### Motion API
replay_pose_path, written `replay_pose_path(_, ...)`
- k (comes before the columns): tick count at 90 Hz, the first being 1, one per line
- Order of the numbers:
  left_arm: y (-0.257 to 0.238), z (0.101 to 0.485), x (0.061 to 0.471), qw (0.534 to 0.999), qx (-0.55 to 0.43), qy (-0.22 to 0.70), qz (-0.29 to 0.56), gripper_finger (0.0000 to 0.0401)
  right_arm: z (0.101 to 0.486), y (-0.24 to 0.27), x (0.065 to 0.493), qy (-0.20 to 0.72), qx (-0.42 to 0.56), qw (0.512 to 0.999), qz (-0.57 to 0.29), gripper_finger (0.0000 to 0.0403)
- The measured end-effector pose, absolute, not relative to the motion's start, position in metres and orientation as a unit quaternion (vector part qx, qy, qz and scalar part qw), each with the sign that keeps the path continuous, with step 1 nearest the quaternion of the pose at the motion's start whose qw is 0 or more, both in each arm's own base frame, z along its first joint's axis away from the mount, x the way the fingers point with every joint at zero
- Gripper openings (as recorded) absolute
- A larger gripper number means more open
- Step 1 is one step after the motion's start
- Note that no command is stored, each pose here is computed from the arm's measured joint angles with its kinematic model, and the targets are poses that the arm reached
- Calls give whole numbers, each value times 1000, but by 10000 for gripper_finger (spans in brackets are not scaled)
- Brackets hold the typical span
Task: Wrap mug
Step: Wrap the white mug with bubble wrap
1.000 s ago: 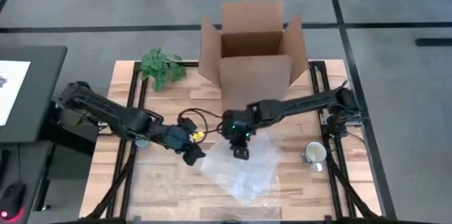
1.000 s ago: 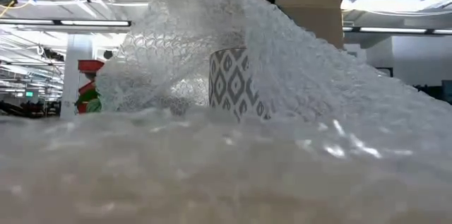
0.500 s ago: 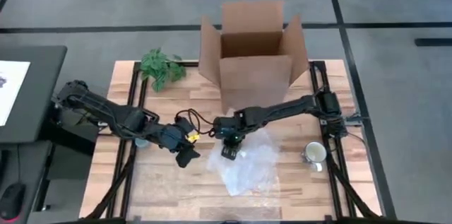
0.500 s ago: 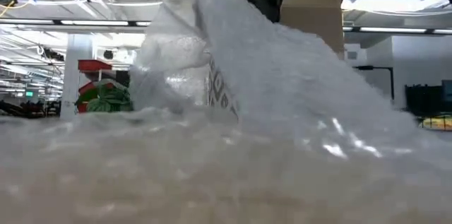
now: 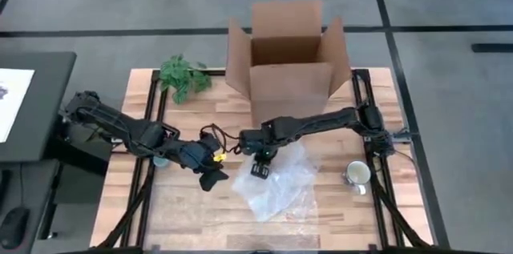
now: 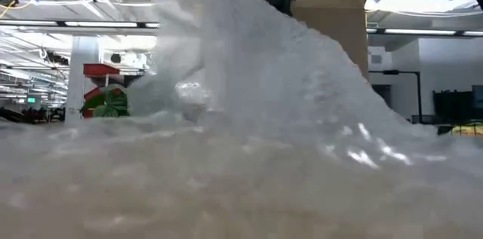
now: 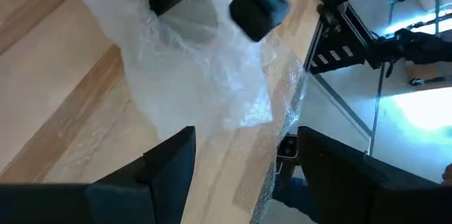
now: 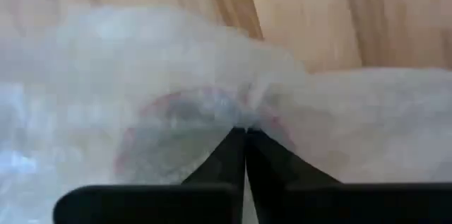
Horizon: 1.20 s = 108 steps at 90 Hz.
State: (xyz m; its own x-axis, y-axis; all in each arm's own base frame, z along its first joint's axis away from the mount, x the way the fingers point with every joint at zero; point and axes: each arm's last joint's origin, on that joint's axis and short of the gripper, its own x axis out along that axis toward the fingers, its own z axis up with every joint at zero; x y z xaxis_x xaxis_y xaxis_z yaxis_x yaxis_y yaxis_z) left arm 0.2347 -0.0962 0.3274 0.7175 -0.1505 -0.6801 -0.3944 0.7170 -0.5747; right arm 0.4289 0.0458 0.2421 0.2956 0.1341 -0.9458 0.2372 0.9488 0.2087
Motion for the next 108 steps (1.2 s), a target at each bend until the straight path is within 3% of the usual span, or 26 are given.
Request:
replay_pose_path(26, -96, 330, 232, 849, -371, 370, 65, 226, 268, 53, 423, 610, 161, 776, -14, 1)
replay_pose_path(62, -91, 339, 217, 855, -364, 367, 53, 226, 200, 60, 422, 606, 175, 776, -29, 1)
replay_pose_path(82, -92, 339, 217, 855, -362, 368, 51, 226, 192, 58, 421, 600, 178, 779, -30, 2)
replay_pose_path(92, -92, 339, 217, 854, -363, 368, 52, 226, 199, 57, 422, 603, 178, 777, -31, 19)
replay_pose_path(108, -93, 339, 216, 854, -363, 369, 50, 226, 226, 57, 429, 588, 170, 790, -17, 82)
